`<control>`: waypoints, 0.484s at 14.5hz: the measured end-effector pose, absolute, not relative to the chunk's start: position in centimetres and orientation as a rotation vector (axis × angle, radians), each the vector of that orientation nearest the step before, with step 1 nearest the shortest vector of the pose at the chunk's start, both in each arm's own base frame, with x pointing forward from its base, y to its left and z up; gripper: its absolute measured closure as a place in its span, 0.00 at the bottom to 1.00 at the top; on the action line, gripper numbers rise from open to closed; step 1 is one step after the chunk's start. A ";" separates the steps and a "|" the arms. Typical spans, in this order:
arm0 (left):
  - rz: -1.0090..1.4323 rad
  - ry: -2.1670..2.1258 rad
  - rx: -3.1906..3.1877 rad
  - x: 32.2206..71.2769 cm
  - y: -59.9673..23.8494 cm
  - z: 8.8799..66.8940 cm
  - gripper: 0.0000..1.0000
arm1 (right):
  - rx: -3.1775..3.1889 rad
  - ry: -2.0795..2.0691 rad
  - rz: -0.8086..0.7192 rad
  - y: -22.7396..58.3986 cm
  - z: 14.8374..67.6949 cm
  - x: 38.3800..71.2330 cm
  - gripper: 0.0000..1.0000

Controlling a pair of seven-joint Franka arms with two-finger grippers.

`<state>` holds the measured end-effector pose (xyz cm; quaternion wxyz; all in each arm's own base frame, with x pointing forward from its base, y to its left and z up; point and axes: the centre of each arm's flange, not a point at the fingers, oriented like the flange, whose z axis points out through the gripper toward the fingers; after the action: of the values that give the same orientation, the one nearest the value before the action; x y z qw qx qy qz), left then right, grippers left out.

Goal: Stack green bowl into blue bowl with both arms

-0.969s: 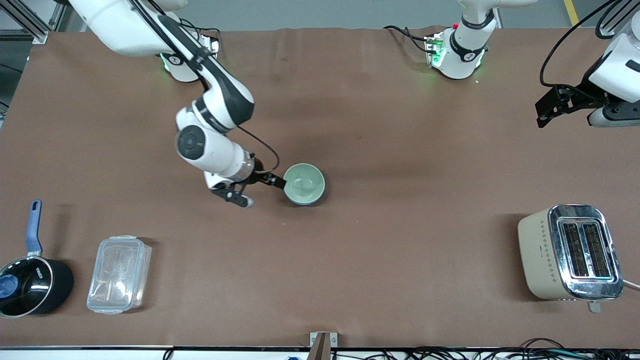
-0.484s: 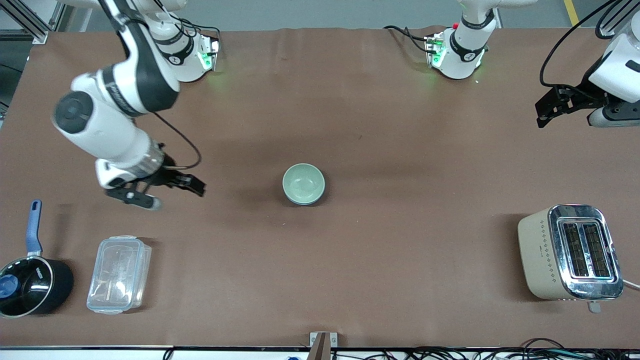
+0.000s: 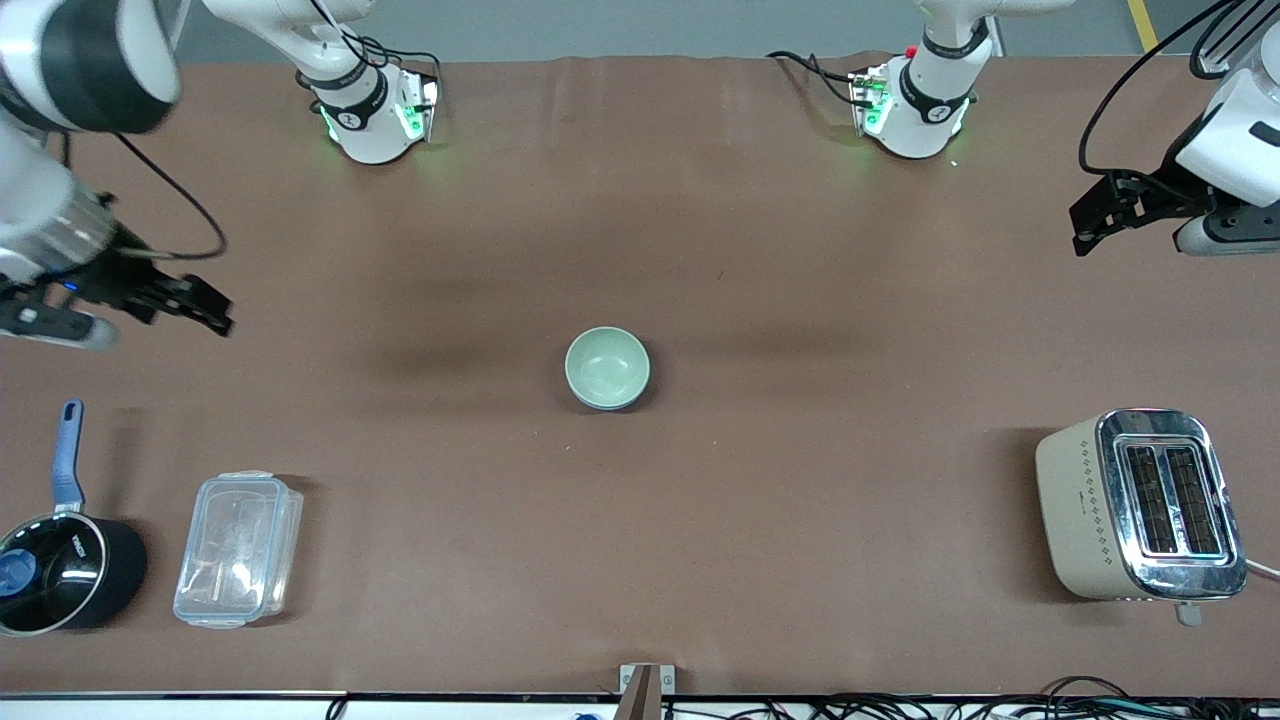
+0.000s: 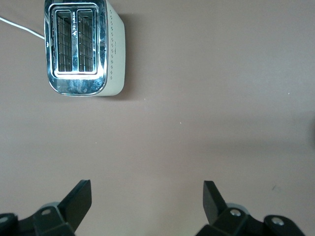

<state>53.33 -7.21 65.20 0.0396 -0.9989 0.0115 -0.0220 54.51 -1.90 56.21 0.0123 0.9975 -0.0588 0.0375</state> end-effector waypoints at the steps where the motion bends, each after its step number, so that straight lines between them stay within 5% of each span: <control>1: -0.067 0.040 -3.061 53.3 -7.2 65.2 0.00 | 3.113 -0.126 0.111 -4.0 57.2 53.6 0.00; 7: -0.065 0.070 -3.060 53.4 -6.8 65.2 0.00 | 3.109 0.060 0.140 -9.6 65.5 51.3 0.00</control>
<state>53.39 -6.79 65.21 0.0399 -0.9987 0.0229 -0.0214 51.28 -9.59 65.46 0.0144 0.9987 0.0192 0.0451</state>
